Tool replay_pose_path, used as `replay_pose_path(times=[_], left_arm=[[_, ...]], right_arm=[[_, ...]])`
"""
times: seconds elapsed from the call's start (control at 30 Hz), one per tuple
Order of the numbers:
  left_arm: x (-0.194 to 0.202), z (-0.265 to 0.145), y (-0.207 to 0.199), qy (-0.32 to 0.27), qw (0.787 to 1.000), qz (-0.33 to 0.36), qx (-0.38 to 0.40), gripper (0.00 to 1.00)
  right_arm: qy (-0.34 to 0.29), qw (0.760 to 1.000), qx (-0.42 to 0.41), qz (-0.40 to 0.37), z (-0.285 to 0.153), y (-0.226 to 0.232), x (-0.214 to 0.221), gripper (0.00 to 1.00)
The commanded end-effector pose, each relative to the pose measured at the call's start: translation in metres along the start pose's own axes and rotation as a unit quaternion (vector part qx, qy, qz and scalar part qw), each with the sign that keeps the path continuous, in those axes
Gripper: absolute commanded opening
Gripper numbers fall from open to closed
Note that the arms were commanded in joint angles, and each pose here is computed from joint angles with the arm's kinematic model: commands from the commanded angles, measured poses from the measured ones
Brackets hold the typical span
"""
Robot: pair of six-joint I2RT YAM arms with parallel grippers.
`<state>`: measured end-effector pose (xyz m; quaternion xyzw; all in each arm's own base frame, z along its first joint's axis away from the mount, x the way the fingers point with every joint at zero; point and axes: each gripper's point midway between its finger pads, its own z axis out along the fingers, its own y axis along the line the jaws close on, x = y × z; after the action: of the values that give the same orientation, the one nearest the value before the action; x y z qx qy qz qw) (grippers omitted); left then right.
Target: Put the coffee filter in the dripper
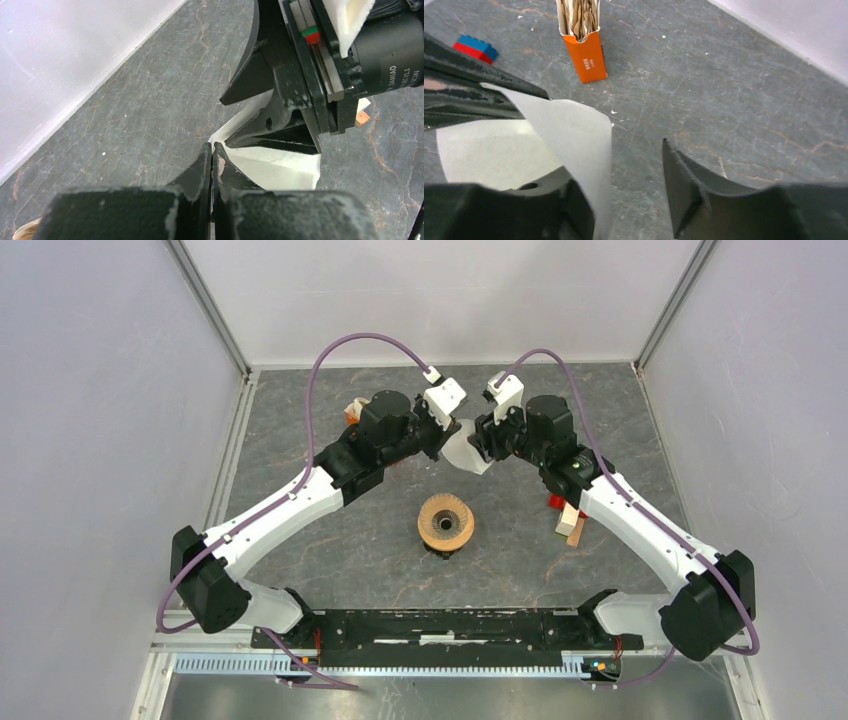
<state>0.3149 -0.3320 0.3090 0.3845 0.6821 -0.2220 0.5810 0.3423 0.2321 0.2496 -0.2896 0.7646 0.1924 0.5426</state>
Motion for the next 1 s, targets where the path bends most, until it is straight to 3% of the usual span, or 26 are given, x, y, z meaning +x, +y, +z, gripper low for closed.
replay_pose_path(times=[0.0,0.13,0.37,0.63,0.83,0.97], left_arm=[[-0.02,-0.003,0.007,-0.032,0.999,0.008,-0.02,0.02],[-0.016,-0.004,0.004,-0.029,0.999,0.013,-0.013,0.03],[-0.014,-0.003,-0.019,-0.035,0.998,-0.019,0.046,0.04],[-0.013,-0.005,-0.015,-0.035,0.999,-0.005,0.038,0.02],[-0.012,-0.007,-0.007,-0.032,0.999,0.005,0.014,0.02],[-0.014,-0.007,-0.002,-0.034,0.999,0.012,0.003,0.02]], right_arm=[[-0.043,0.999,-0.004,-0.015,-0.012,0.003,-0.029,0.6],[-0.052,0.998,-0.034,-0.02,-0.013,0.013,-0.03,0.64],[-0.045,0.998,-0.05,-0.014,-0.006,0.018,-0.025,0.56],[-0.03,0.999,0.001,-0.019,-0.006,0.0,-0.019,0.43],[-0.04,0.998,-0.034,-0.02,-0.008,0.013,-0.022,0.46],[-0.04,0.998,-0.043,-0.02,-0.007,0.016,-0.019,0.43]])
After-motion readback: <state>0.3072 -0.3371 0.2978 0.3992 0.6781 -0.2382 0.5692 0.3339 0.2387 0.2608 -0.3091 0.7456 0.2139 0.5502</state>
